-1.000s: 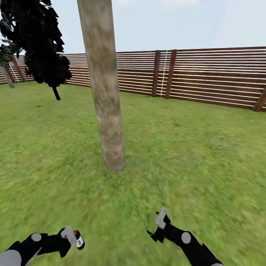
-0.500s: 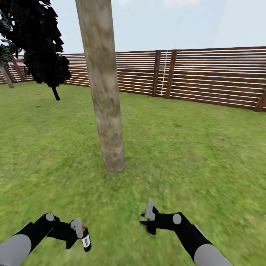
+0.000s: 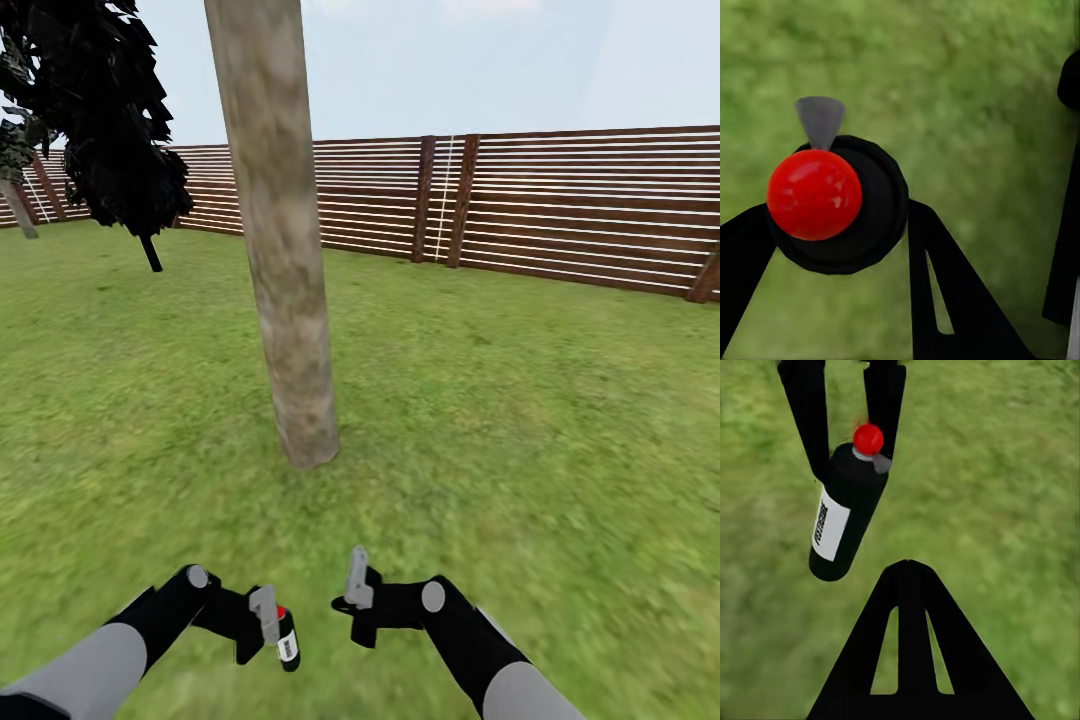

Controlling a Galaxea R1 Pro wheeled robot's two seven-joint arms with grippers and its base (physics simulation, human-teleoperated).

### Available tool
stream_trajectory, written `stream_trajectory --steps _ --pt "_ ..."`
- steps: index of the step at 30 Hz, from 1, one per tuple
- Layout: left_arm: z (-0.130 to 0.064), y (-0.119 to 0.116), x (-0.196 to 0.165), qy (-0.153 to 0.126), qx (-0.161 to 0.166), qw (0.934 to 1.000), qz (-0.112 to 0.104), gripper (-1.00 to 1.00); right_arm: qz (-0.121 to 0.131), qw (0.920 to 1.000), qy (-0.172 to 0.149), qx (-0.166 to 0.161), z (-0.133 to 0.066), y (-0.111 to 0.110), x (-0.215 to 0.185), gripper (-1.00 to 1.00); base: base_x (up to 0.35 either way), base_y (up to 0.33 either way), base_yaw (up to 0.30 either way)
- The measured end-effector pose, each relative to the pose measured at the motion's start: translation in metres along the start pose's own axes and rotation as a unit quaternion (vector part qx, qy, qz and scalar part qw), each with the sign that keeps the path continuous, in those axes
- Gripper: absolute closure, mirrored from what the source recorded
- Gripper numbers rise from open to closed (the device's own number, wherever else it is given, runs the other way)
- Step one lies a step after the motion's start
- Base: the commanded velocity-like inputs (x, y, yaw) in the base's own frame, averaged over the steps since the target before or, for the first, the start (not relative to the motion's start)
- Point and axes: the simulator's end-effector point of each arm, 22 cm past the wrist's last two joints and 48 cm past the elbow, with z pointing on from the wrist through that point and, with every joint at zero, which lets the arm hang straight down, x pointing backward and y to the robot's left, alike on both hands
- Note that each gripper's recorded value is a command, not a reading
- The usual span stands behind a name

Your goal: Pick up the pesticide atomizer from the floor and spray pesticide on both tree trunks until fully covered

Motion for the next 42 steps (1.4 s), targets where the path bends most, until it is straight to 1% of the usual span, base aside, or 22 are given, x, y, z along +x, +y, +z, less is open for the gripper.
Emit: stream_trajectory --steps 2,4,6,9,15,24,25,27,30,42 --pt "0.003 -0.002 -0.007 -0.005 0.002 1.0000 0.003 1.00 -0.001 1.0000 -0.001 0.000 0.001 0.000 -0.002 1.00 0.000 0.000 0.000" --pt "0.002 0.001 -0.017 -0.015 -0.004 0.9998 0.012 1.00 -0.001 1.0000 -0.002 0.000 0.001 0.000 -0.003 1.00 0.000 0.000 0.000" --pt "0.001 0.002 -0.022 -0.019 -0.006 0.9996 0.018 1.00 -0.003 1.0000 -0.004 0.002 0.001 -0.002 -0.005 1.00 0.000 0.000 0.000" --pt "0.002 0.001 -0.025 -0.022 -0.004 0.9995 0.020 1.00 -0.004 1.0000 -0.004 0.003 0.000 -0.003 -0.006 1.00 0.000 0.000 0.000" --pt "0.013 -0.011 -0.040 -0.031 0.008 0.9991 0.028 1.00 -0.004 1.0000 -0.004 0.003 0.000 -0.003 -0.006 1.00 0.000 0.000 0.000" --pt "0.017 -0.015 -0.046 -0.036 0.013 0.9988 0.030 1.00 -0.005 1.0000 -0.003 0.003 0.000 -0.003 -0.004 1.00 0.000 0.000 0.000" --pt "0.017 -0.015 -0.048 -0.039 0.013 0.9986 0.034 1.00 -0.005 1.0000 -0.002 0.004 0.000 -0.003 -0.004 1.00 0.000 0.000 0.000" --pt "0.016 -0.016 -0.052 -0.049 0.013 0.9974 0.050 1.00 -0.005 1.0000 -0.002 0.004 -0.001 -0.004 -0.004 1.00 0.000 0.000 0.000" --pt "0.019 -0.019 -0.058 -0.056 0.016 0.9965 0.059 1.00 -0.005 1.0000 -0.002 0.004 -0.001 -0.003 -0.003 1.00 0.000 0.000 0.000" --pt "0.029 -0.030 -0.073 -0.068 0.026 0.9952 0.066 1.00 -0.005 1.0000 -0.001 0.004 -0.001 -0.004 -0.002 1.00 0.000 0.000 0.000"
